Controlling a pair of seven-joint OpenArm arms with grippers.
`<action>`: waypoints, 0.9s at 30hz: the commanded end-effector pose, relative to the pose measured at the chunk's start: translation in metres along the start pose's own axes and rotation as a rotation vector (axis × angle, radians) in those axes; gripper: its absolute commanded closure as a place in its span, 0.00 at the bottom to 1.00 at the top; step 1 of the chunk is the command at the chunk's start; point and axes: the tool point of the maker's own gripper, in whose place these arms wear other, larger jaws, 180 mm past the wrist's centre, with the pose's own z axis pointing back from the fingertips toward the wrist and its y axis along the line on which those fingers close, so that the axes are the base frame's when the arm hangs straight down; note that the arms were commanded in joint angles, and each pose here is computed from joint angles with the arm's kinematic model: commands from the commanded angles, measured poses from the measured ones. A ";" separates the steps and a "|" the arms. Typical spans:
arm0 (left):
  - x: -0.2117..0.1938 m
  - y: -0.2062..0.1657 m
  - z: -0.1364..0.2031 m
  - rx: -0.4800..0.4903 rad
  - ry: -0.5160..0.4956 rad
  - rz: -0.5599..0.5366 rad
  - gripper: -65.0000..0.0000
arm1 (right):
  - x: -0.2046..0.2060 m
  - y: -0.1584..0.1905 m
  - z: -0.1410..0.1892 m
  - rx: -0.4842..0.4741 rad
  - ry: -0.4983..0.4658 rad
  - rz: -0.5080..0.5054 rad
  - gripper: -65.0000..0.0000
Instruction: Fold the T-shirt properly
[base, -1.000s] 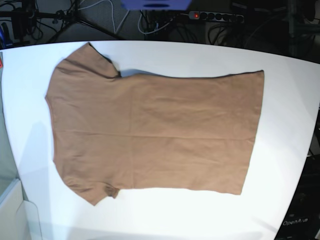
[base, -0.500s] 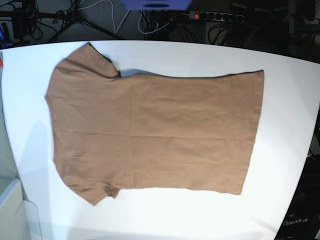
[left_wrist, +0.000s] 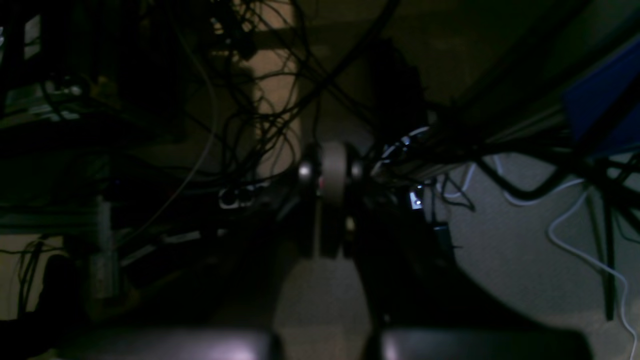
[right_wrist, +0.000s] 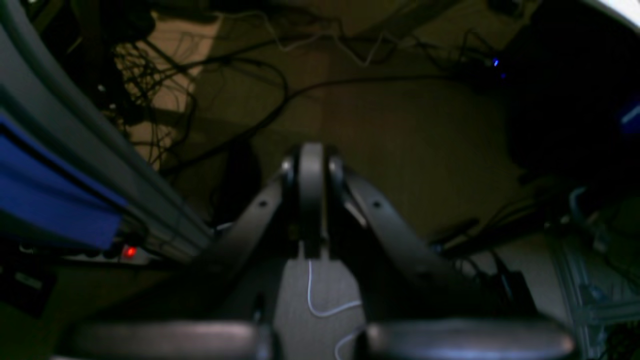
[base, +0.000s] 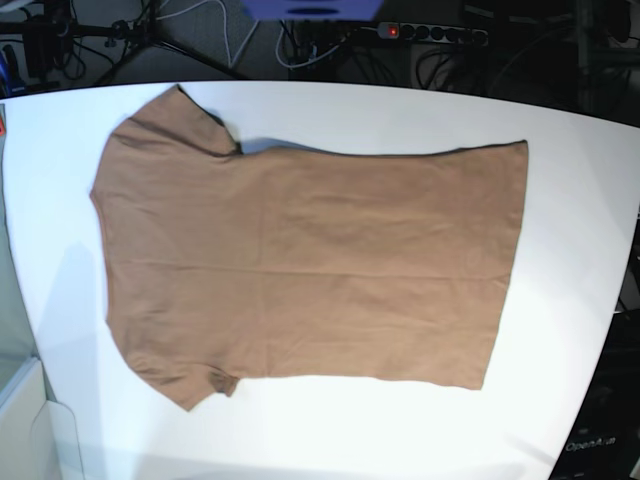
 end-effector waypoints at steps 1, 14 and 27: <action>-0.003 -0.001 0.012 0.000 -0.001 0.002 0.98 | 0.005 -0.001 0.013 0.003 -0.012 0.004 1.00; 0.002 -0.001 0.008 0.001 -0.021 0.003 0.98 | 0.043 -0.032 0.003 -0.070 -0.129 0.067 1.00; 0.114 0.030 0.021 0.143 -0.337 0.078 0.98 | 0.079 -0.035 -0.024 -0.072 -0.239 0.078 1.00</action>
